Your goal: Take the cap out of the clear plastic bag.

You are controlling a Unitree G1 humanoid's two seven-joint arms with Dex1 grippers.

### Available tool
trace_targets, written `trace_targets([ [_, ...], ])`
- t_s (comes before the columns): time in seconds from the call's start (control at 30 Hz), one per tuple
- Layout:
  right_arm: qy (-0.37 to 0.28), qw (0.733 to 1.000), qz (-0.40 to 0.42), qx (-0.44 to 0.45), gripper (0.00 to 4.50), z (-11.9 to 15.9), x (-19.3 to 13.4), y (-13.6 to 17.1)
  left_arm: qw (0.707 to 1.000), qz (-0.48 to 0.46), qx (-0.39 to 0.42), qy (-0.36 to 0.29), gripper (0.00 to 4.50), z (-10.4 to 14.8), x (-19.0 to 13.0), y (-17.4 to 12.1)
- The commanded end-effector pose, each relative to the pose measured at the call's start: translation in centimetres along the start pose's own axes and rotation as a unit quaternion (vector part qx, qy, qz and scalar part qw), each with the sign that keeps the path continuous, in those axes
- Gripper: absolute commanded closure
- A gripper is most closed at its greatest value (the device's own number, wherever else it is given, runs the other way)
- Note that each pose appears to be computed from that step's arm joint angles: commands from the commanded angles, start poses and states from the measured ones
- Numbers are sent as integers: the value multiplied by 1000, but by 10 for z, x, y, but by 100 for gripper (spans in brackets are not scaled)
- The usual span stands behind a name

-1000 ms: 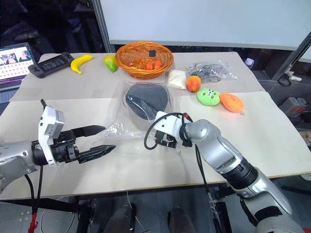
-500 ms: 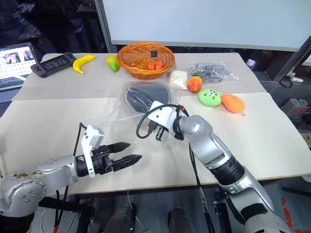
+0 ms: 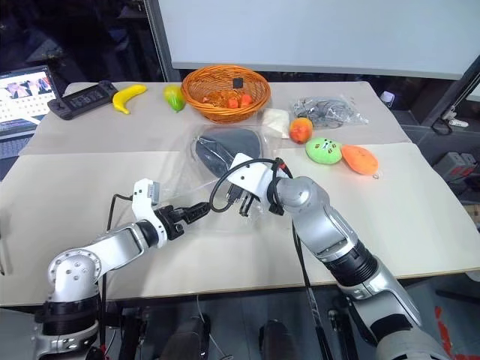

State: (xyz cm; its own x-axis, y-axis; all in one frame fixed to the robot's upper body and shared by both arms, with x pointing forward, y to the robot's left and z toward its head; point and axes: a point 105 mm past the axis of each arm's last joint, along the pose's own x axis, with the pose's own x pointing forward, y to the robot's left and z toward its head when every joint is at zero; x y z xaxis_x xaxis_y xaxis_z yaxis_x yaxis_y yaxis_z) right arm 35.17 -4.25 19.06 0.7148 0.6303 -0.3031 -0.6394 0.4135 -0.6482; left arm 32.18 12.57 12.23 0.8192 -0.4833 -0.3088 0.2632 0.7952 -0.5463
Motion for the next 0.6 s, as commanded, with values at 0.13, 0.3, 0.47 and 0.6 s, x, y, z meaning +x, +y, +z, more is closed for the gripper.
trace_targets([
  [0.13, -45, 998, -41, -10, 445, 29, -10, -19, 1000, 9, -16, -17, 0, 6, 33, -21],
  [0.3, -64, 998, -27, -8, 445, 38, -13, -14, 999, -13, -19, -33, 0, 11, 55, -39],
  [0.47, -77, 997, -23, 1, 445, 46, -14, -11, 998, -13, -42, -43, 0, 11, 77, -43],
  [0.6, -77, 997, -22, -1, 445, 46, -14, -10, 992, 15, -108, -56, 0, 7, 91, -33],
])
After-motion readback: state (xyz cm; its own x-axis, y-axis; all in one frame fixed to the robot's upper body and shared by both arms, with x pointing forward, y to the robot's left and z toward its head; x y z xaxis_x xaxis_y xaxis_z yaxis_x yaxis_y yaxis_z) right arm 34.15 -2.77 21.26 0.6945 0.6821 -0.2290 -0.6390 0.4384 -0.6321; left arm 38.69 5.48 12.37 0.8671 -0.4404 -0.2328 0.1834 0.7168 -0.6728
